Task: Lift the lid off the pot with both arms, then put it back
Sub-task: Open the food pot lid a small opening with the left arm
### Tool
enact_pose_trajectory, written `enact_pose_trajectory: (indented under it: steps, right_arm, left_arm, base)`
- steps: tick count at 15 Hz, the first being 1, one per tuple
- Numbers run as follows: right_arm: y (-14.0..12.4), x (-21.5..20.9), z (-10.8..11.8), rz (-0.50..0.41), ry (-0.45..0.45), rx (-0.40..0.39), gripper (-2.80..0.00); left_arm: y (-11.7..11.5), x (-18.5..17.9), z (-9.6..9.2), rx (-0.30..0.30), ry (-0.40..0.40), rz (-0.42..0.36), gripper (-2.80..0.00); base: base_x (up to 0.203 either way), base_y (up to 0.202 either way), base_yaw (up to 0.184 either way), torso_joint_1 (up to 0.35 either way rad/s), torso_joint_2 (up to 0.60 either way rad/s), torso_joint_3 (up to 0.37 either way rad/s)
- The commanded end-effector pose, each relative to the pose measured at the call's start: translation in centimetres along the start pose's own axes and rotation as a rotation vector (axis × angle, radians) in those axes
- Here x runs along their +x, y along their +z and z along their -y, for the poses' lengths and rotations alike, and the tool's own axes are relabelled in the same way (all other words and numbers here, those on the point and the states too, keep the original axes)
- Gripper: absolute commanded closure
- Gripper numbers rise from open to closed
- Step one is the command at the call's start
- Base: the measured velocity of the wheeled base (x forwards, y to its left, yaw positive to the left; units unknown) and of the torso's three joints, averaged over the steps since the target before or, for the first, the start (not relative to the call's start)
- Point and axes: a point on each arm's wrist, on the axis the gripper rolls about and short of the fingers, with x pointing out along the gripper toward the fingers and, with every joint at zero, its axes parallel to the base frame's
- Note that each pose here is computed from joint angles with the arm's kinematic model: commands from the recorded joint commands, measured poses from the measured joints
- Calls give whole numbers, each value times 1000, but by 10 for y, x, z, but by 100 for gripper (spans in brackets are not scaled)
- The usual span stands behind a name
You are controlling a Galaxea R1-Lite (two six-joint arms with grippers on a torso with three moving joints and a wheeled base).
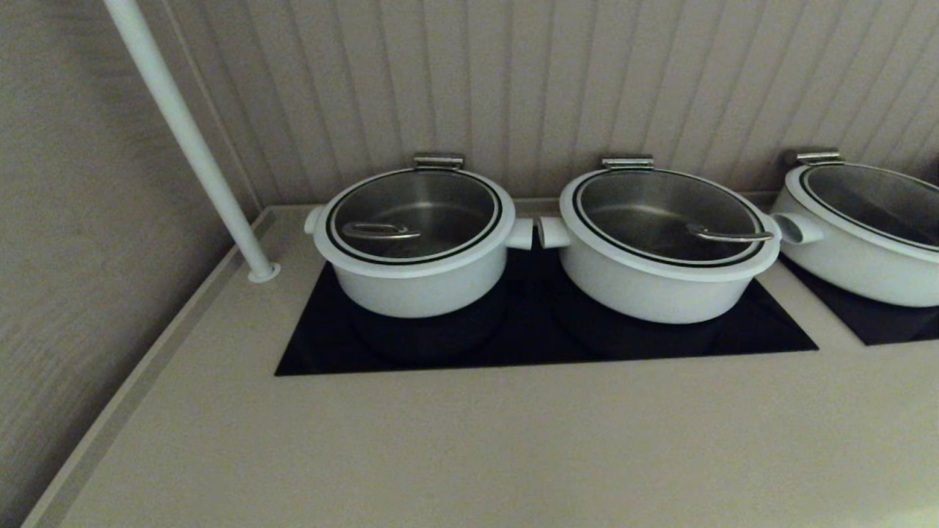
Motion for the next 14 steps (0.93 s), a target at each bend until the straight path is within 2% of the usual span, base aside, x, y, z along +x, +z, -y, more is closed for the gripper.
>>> enact_pose_trajectory:
  steps: [1,7,8,11,14]
  right_arm:
    - [0,0,0,-1,1,-1,0]
    - [0,0,0,-1,1,-1,0]
    - [0,0,0,-1,1,-1,0]
    - [0,0,0,-1,1,-1,0]
    - [0,0,0,-1,1,-1,0]
  left_arm:
    - [10,27,-15,-47,-88,-61,0]
    - [3,73,-38,-122,-201,-191,0]
    - [-1,82,-41,-121,-226,-217,0]
    - [-16,99,-41,-67,-341,-263,0]
    - [-24,106,-36,-96,-437,-316,0]
  base:
    - [0,0,0,0,0,0]
    - [0,0,0,0,0,0]
    - [0,0,0,0,0,0]
    - [0,0,0,0,0,0]
    - [0,0,0,0,0,0]
